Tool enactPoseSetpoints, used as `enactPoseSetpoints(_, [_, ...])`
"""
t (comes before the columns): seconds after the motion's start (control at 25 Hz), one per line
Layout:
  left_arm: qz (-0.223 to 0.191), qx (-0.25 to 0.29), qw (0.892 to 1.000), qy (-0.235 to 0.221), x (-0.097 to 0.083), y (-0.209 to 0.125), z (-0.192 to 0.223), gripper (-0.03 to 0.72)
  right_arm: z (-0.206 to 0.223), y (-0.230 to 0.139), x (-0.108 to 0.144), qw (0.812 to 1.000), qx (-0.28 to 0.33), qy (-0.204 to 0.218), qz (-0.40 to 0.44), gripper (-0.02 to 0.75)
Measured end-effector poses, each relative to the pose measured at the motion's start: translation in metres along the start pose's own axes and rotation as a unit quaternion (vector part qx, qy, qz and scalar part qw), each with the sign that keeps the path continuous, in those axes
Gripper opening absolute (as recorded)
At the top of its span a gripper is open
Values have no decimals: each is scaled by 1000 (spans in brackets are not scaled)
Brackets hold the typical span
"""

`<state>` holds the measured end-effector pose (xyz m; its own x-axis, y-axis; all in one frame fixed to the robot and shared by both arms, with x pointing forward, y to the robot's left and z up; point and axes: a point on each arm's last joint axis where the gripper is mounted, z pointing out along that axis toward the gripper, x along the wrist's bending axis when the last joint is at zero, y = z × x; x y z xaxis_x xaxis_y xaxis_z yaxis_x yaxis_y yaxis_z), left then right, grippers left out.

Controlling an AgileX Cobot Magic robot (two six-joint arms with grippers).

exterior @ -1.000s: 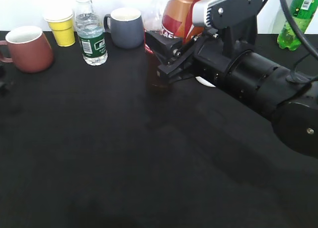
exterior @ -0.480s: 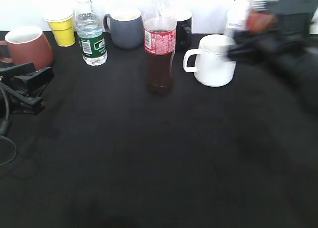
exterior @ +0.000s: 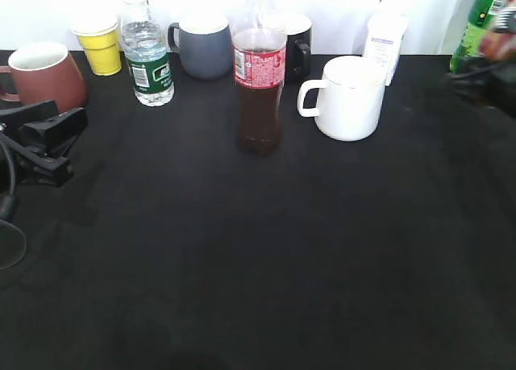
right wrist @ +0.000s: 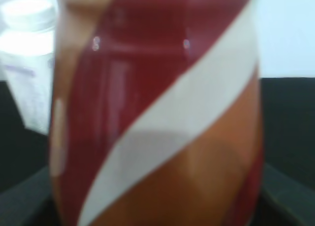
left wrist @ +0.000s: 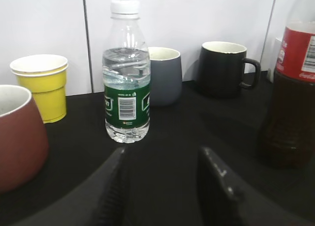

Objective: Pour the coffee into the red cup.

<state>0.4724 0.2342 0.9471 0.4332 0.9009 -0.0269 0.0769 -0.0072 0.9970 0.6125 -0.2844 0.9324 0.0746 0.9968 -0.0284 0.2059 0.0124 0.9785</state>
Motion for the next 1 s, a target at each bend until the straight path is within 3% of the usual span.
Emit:
enactPoseSetpoints(0.32, [6,-4,1000,-15,-3,1,0,335,79,-48,12,1000,-7,1,16,528])
enactPoseSetpoints(0.44, [8,-5,1000,-20,-4,1,0,329,83,-47,15,1000,-14,16,3,535])
enactPoseSetpoints(0.56, [9,-6,1000,-20,-4,1,0,327,83,-48,16,1000,-13,20,0,604])
enactPoseSetpoints(1.0, [4,1,1000,-19,-4,0,0,326,-4,-45,3,998,64,21,-7,599])
